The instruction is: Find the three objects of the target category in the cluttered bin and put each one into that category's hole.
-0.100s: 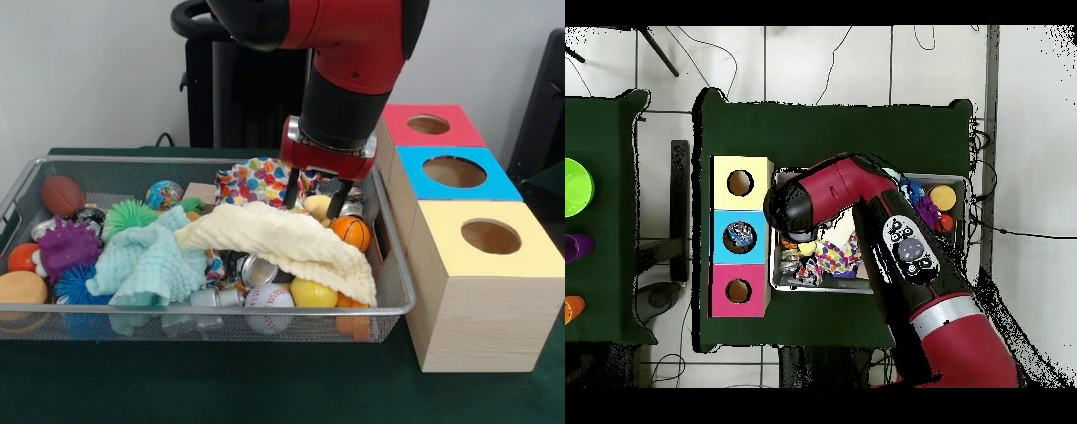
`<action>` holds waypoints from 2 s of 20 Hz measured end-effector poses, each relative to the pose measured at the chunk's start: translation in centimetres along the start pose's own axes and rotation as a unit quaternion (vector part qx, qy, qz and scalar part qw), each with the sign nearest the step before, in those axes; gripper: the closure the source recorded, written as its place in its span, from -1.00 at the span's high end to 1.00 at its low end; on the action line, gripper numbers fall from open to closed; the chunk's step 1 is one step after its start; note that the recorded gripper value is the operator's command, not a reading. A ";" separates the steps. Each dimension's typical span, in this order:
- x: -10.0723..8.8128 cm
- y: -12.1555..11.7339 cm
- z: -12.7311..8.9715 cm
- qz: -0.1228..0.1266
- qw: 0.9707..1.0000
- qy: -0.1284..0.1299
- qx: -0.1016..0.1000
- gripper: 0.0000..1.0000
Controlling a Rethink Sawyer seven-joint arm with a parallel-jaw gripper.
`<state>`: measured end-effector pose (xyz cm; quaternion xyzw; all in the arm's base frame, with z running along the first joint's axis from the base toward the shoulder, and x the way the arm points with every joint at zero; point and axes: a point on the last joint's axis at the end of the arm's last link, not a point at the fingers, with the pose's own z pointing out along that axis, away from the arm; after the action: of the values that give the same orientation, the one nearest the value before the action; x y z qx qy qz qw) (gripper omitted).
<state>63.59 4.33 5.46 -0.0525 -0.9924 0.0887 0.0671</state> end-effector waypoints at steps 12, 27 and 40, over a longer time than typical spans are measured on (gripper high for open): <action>-0.2 -0.8 0.2 0.007 1.000 0.000 0.006 1.00; -0.1 -1.6 0.5 0.012 1.000 0.003 0.011 1.00; -0.2 -2.0 0.7 0.016 1.000 0.000 0.010 1.00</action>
<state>63.48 2.24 5.15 -0.0679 -0.9904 0.1001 0.0665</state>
